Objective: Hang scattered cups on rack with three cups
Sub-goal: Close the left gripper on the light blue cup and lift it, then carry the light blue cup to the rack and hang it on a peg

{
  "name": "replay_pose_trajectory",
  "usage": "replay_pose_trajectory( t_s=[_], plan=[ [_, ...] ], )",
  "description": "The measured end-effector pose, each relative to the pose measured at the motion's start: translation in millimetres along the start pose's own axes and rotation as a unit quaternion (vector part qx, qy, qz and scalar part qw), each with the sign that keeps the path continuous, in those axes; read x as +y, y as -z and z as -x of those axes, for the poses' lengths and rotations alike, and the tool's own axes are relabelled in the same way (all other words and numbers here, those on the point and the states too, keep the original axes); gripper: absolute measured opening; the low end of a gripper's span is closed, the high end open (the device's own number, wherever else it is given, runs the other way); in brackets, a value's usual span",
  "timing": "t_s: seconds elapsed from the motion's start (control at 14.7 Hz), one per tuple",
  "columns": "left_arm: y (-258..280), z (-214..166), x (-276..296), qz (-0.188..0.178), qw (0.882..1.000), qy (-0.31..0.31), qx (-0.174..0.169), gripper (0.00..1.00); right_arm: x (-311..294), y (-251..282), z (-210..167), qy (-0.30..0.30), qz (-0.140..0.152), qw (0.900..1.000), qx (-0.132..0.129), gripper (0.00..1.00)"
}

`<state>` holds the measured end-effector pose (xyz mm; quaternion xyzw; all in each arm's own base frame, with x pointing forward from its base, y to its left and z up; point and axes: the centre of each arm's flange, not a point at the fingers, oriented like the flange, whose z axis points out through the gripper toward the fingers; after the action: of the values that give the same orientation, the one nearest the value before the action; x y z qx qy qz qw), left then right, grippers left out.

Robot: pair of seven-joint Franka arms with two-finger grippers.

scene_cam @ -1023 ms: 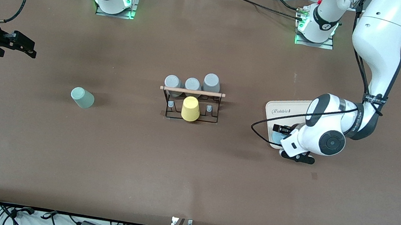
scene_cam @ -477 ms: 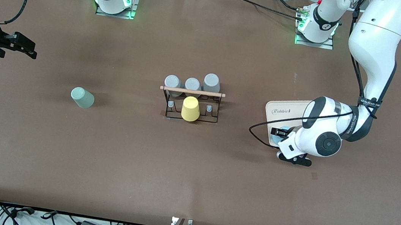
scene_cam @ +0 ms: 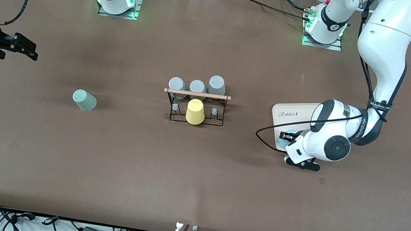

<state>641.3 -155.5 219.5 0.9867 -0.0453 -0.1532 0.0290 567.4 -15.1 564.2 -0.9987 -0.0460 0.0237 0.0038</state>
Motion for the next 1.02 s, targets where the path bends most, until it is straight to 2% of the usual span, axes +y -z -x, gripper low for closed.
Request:
replay_pose_trajectory(
  t_s=[0.27, 0.41, 0.61, 0.82, 1.02],
  plan=[
    [2.8, -0.9, 0.8, 0.001, 1.000, 0.000, 0.002, 0.67, 1.2, -0.5, -0.1, -0.001, 0.000, 1.000, 0.000, 1.00],
    [21.4, 1.2, 8.5, 0.004, 1.000, -0.005, -0.001, 0.67, 1.6, -0.6, -0.1, -0.001, 0.000, 1.000, -0.001, 1.00],
    [96.3, 20.0, 41.7, 0.019, 1.000, -0.022, -0.009, 0.67, 1.6, -0.6, -0.1, -0.001, 0.000, 1.000, -0.001, 1.00],
    [182.5, 58.7, 98.6, 0.057, 0.998, -0.039, -0.004, 0.67, 1.4, -0.6, -0.1, -0.001, 0.000, 1.000, -0.001, 1.00],
    [225.7, 89.9, 159.7, 0.089, 0.994, -0.060, 0.014, 0.67, 1.4, -0.7, -0.1, -0.001, 0.000, 1.000, -0.001, 1.00]
  ],
)
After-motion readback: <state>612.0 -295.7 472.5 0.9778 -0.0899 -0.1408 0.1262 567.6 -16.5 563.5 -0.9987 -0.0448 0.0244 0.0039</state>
